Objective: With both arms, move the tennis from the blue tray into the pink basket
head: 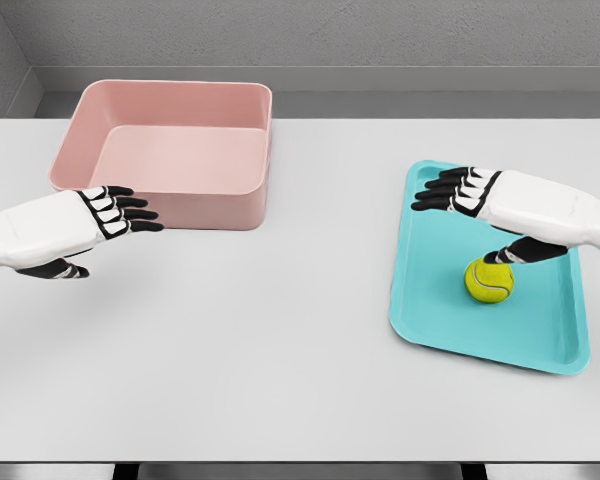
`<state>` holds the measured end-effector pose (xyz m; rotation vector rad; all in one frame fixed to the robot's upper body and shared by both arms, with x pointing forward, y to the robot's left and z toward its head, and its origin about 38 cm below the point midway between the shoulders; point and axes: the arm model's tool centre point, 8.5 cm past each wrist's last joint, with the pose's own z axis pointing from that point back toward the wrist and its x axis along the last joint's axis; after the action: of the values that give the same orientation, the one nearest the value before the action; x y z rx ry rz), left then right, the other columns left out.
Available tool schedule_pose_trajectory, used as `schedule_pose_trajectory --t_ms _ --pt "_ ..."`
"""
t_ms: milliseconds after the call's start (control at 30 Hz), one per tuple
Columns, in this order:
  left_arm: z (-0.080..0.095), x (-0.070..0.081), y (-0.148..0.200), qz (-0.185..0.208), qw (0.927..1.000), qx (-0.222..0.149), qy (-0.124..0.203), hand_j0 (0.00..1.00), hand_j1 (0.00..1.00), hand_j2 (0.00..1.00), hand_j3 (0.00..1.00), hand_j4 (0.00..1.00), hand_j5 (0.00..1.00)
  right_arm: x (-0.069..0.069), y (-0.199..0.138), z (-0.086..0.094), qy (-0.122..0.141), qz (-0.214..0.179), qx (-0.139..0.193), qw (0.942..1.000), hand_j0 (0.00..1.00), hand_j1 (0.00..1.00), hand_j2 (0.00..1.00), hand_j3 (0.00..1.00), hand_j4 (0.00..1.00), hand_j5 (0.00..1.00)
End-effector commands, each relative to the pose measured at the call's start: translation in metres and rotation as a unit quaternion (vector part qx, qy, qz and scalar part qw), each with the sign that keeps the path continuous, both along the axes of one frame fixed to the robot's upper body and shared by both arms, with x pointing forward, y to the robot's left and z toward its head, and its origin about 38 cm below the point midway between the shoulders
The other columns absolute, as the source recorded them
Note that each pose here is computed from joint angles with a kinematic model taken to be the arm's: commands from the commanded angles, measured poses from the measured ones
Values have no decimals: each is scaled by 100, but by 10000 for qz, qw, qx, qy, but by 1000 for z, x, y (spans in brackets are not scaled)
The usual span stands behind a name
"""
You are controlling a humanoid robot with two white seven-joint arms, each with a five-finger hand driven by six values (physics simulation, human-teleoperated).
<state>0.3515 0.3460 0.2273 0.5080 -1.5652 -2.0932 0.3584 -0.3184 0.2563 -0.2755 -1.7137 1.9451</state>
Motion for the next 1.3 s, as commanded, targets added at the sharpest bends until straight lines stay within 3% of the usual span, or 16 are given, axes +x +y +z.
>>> schedule_pose_trajectory --t_ms 0,133,333,500,700,833,1267 --pt "1 0 0 9 10000 -18 11 100 100 100 100 100 100 0 -1 1 10 -16 -1 10000 100 100 100 100 100 100" --pt "1 0 1 16 10000 -17 15 100 100 100 100 100 100 0 -1 -1 10 -23 -12 10000 100 100 100 100 100 100" --pt "1 0 2 22 10000 -9 15 100 100 100 100 100 100 14 -47 -15 182 -734 -247 9968 100 100 100 100 100 100" --pt "-1 -1 1 11 10000 -12 44 100 100 100 100 100 100 12 -56 -32 320 -854 -379 9951 100 100 100 100 100 100" --pt "-4 -1 0 -2 10000 1 78 100 100 100 100 100 100 19 -77 -41 102 -1224 -430 9915 100 100 100 100 100 100" --pt "-5 -2 0 -8 10000 10 90 100 100 100 100 100 100 18 -67 -53 62 -1100 -556 9924 99 99 99 99 99 99" --pt "-6 -2 -2 -24 9999 -11 105 100 100 100 100 100 100 3 -69 -80 387 -1070 -698 9911 98 98 98 98 98 98"
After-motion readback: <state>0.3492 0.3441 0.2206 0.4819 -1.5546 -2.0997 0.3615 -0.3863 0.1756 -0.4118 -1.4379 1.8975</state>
